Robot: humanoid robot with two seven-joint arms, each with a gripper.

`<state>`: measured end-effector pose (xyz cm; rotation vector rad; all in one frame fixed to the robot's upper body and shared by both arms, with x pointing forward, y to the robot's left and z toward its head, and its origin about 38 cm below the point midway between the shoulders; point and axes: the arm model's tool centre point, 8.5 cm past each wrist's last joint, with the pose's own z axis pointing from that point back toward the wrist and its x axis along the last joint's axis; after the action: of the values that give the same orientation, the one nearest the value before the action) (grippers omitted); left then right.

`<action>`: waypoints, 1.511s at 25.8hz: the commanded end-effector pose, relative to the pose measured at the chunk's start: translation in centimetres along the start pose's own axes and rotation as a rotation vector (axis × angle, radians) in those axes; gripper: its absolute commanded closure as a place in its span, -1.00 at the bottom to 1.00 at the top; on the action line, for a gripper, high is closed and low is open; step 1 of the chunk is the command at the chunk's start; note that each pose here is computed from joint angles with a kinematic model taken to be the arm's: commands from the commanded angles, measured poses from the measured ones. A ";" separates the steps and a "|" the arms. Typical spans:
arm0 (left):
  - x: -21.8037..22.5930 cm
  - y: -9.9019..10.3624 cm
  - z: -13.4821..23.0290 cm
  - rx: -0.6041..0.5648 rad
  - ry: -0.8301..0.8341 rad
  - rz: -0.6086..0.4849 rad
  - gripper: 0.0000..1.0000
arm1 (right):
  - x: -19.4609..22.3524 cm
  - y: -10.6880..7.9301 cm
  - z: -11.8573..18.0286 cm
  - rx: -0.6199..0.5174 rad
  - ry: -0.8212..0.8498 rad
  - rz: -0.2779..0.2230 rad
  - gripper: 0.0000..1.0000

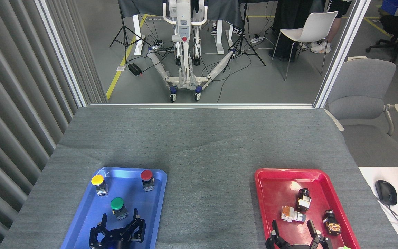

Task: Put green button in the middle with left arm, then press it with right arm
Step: 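Move the left gripper over the green button and close on it, then lift the green button with the left gripper and carry it toward the table middle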

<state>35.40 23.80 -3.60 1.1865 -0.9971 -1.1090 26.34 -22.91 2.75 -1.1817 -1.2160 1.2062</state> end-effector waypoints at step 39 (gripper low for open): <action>14.4 4.4 -3.0 0.046 -0.999 -0.076 1.00 | 0.1 0.1 0.0 0.002 0.002 0.017 -1.00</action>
<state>40.97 12.34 1.26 0.7362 -1.7308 -1.7577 26.35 -22.75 2.63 -1.1932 -1.2055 1.2168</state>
